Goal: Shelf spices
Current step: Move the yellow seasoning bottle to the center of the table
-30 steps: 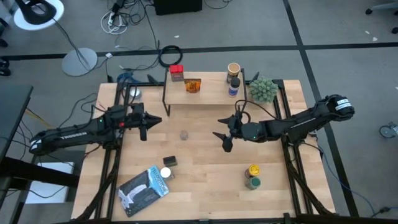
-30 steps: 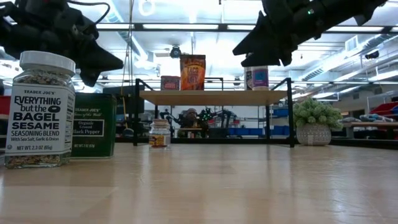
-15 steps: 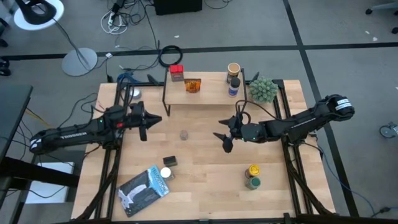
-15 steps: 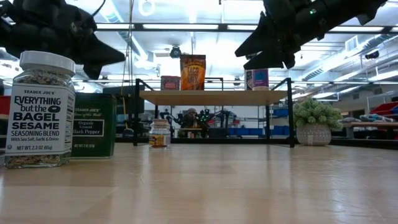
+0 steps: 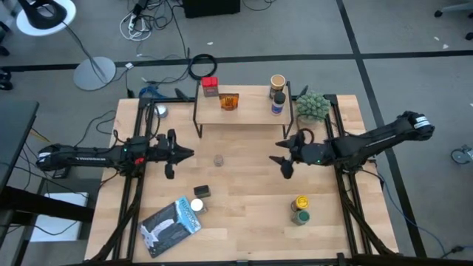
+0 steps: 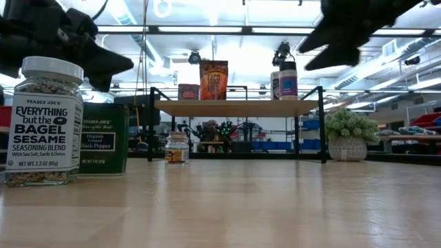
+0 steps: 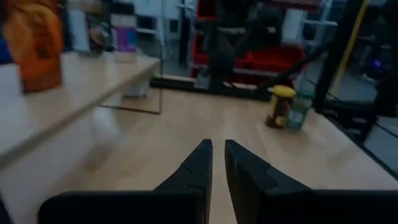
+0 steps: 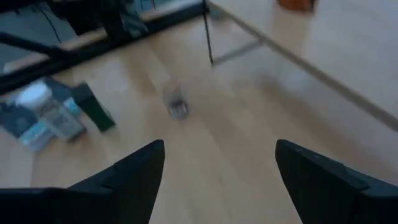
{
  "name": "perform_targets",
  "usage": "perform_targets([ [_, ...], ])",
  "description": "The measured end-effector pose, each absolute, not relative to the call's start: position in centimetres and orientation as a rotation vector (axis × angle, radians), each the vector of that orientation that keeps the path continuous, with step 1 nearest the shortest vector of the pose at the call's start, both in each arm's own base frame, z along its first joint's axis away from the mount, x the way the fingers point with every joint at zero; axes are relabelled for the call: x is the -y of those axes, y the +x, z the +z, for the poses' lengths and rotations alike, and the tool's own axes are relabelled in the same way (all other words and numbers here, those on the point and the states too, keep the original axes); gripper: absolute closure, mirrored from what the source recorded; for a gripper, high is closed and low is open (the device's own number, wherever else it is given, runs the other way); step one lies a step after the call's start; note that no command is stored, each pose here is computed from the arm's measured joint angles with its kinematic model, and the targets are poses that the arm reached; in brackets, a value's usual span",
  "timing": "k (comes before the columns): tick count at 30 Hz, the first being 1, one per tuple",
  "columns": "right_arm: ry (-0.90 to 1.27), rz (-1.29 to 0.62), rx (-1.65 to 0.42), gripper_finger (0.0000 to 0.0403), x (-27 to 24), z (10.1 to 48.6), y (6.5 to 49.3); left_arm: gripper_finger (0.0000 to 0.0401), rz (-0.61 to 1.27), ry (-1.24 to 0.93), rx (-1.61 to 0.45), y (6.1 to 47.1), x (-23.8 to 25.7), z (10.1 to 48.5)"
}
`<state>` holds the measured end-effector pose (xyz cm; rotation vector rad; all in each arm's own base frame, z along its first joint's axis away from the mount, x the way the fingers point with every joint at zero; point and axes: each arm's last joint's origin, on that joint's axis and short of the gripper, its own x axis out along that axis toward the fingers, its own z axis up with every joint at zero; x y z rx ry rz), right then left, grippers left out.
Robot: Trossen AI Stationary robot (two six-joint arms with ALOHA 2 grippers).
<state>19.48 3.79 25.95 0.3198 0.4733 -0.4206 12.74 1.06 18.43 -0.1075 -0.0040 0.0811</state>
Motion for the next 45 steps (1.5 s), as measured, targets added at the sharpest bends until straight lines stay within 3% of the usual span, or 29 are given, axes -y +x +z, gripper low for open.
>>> perform_targets([
  [9, 0.444, -0.473, -0.728, 0.0096, -5.1, 28.3, 16.0, 0.0353, 0.152, -0.079, 0.019, 12.7, -1.3, 18.6],
  [22, 0.551, -0.463, -0.915, 0.0096, -8.5, 27.5, 12.3, 0.0353, 0.167, -0.081, -0.006, 12.7, -1.3, 18.3],
  [32, 0.605, -0.361, -1.226, 0.0096, -10.9, 26.7, 9.5, 0.0353, 0.165, -0.082, -0.044, 12.7, -1.3, 18.0],
  [40, 0.587, -0.404, -1.29, 0.0096, -13.9, 22.5, 9.6, 0.0353, 0.162, -0.087, -0.041, 12.7, -1.3, 18.0],
  [45, 0.585, -0.387, -1.223, 0.0096, -15.9, 19.2, 11.0, 0.0353, 0.16, -0.136, -0.037, 12.7, -1.3, 18.0],
])
